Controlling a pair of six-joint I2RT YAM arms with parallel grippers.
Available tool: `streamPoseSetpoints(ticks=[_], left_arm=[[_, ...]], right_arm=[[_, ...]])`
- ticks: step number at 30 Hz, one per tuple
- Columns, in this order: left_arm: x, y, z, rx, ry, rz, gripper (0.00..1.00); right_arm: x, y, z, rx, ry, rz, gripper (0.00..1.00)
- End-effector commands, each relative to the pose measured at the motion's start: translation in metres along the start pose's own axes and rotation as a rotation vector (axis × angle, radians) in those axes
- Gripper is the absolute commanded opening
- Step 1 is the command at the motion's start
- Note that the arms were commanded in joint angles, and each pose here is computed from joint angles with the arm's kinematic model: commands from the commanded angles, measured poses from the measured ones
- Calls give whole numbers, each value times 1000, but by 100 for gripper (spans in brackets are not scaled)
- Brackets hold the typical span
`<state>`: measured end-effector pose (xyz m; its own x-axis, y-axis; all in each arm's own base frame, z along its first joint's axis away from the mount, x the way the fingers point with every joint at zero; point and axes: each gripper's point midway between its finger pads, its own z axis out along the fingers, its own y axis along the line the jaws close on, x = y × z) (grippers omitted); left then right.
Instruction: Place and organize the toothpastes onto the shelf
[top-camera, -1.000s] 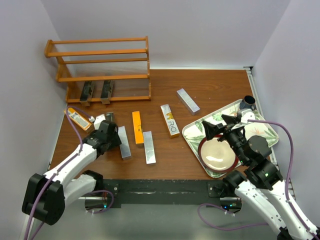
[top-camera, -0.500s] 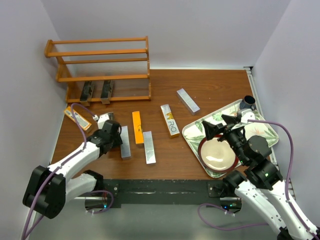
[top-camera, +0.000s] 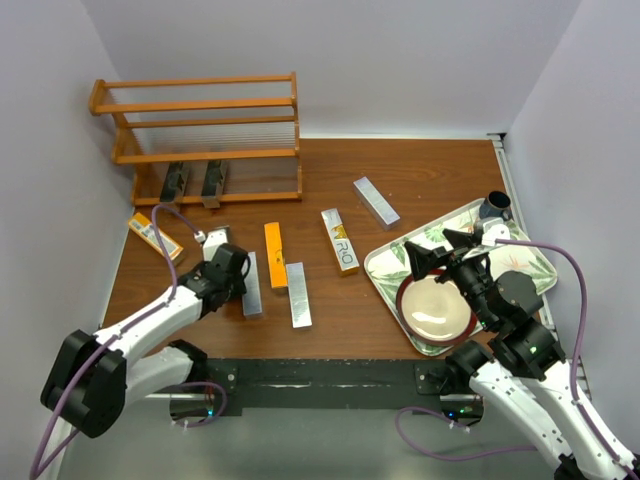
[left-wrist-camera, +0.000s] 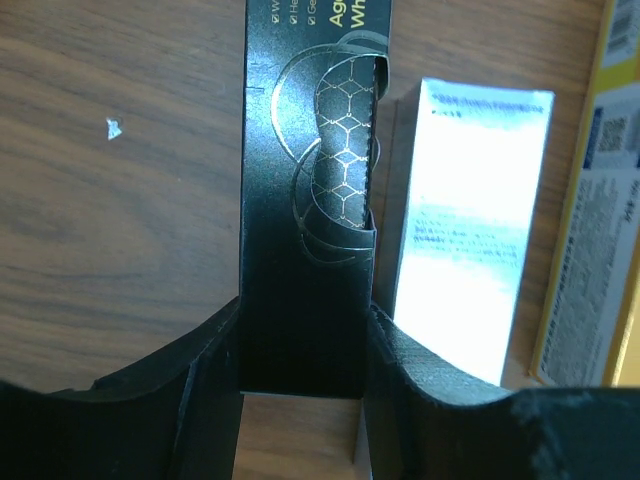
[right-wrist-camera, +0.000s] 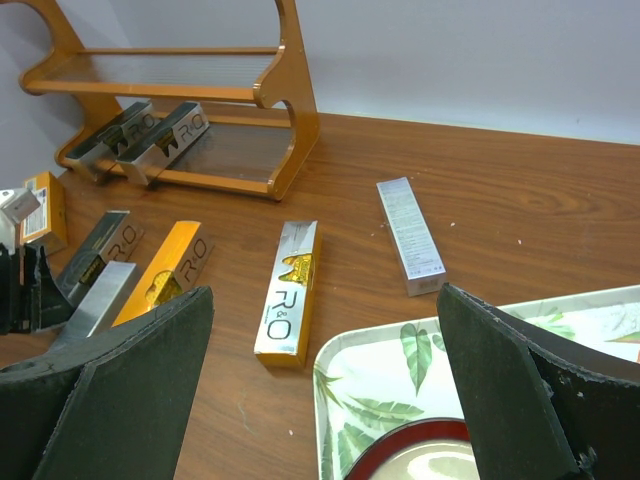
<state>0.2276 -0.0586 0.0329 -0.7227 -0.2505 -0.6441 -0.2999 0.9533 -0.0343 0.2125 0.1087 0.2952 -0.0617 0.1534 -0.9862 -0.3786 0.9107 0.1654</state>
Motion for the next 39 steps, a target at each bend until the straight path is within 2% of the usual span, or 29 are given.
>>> streamPoseSetpoints(ticks=[1,5,10,15,20,27,39], left_arm=[[-35,-19,-25,78,-78,-20,28],[-46,-30,-43,151,-92,-5,28],[-83,-52,-64,243,-164,36,28],[-121,-74,-62,229,-202,138,28],[-149,-90,-38,195,-198,194,27],[-194,-94,-2,201,-218,154,28],[-222,-115,65,153,-198,195,30]], right_arm=[[-19,7,-1,-30,-51,20,99],[-19,7,-1,-30,-51,18,99],[-20,5,-3,-21,-56,16,99],[-21,4,-4,-16,-61,14,99],[-23,4,-6,-15,-66,13,99],[-23,2,-8,-8,-70,12,99],[-25,2,-9,-10,-76,14,99]])
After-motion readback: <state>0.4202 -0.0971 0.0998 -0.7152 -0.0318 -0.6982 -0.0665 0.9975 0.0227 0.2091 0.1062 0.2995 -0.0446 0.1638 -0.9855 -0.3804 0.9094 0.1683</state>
